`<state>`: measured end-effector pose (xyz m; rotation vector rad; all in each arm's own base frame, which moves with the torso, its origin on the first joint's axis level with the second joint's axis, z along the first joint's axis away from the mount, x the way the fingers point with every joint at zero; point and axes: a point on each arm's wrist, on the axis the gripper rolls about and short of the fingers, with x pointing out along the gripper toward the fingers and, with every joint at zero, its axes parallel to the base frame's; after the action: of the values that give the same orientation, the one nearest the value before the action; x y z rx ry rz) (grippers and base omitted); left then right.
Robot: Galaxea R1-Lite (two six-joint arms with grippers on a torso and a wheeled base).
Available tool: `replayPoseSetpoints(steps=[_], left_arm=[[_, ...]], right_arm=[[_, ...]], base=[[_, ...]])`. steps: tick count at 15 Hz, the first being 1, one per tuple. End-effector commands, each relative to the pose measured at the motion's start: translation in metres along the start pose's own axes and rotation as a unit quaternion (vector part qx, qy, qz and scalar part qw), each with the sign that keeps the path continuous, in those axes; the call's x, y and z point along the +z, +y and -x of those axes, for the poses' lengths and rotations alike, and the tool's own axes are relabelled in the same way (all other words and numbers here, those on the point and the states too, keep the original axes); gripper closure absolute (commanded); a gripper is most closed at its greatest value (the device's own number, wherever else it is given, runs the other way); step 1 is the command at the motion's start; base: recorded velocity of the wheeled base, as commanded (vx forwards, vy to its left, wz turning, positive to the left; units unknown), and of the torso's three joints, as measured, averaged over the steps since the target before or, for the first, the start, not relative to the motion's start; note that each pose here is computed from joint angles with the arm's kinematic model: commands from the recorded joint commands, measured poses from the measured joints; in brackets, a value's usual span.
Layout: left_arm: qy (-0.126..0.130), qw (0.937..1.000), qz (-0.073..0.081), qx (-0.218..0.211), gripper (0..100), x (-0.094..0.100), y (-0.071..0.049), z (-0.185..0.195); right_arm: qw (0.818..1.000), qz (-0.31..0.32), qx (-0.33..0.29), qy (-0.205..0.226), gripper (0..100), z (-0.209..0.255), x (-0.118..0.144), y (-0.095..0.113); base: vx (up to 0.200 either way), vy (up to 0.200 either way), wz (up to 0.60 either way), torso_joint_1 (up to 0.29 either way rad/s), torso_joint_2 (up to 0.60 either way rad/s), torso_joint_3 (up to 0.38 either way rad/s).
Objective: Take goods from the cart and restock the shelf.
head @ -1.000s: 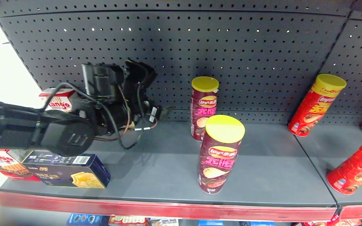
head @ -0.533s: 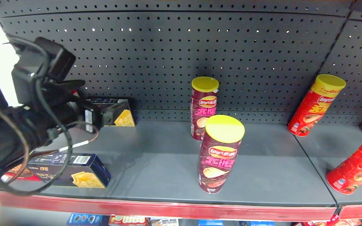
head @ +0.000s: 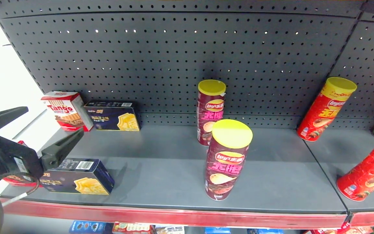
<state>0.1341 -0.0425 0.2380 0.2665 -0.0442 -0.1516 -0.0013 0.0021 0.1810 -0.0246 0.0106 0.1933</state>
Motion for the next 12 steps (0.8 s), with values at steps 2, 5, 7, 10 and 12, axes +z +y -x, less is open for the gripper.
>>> replayPoseSetpoints(steps=[2, 5, 7, 10, 12], left_arm=[[0.005, 1.0000, -0.001, 0.006, 0, -0.010, 0.002, 0.013], [0.006, 0.9998, -0.005, 0.019, 0, -0.021, 0.004, 0.031], [0.004, 0.9996, -0.005, 0.028, 0, -0.021, 0.005, 0.035], [-0.003, 0.9996, -0.003, 0.028, 0, -0.018, 0.006, 0.036], [-0.005, 0.9996, -0.002, 0.028, 0, -0.016, 0.006, 0.035]], right_arm=[[0.970, 0.053, 0.199, 0.126, 0, -0.090, 0.037, 0.022], [0.953, 0.071, 0.234, 0.178, 0, -0.118, 0.021, 0.043], [0.947, 0.077, 0.236, 0.205, 0, -0.136, 0.015, 0.051], [0.942, 0.088, 0.226, 0.232, 0, -0.159, 0.006, 0.062], [0.939, 0.094, 0.230, 0.238, 0, -0.172, 0.004, 0.071]], base=[[0.000, 0.000, 0.00, 0.000, 0.00, 0.000], [0.000, 0.000, 0.00, 0.000, 0.00, 0.000], [0.000, 0.000, 0.00, 0.000, 0.00, 0.000], [0.000, 0.000, 0.00, 0.000, 0.00, 0.000], [0.000, 0.000, 0.00, 0.000, 0.00, 0.000]])
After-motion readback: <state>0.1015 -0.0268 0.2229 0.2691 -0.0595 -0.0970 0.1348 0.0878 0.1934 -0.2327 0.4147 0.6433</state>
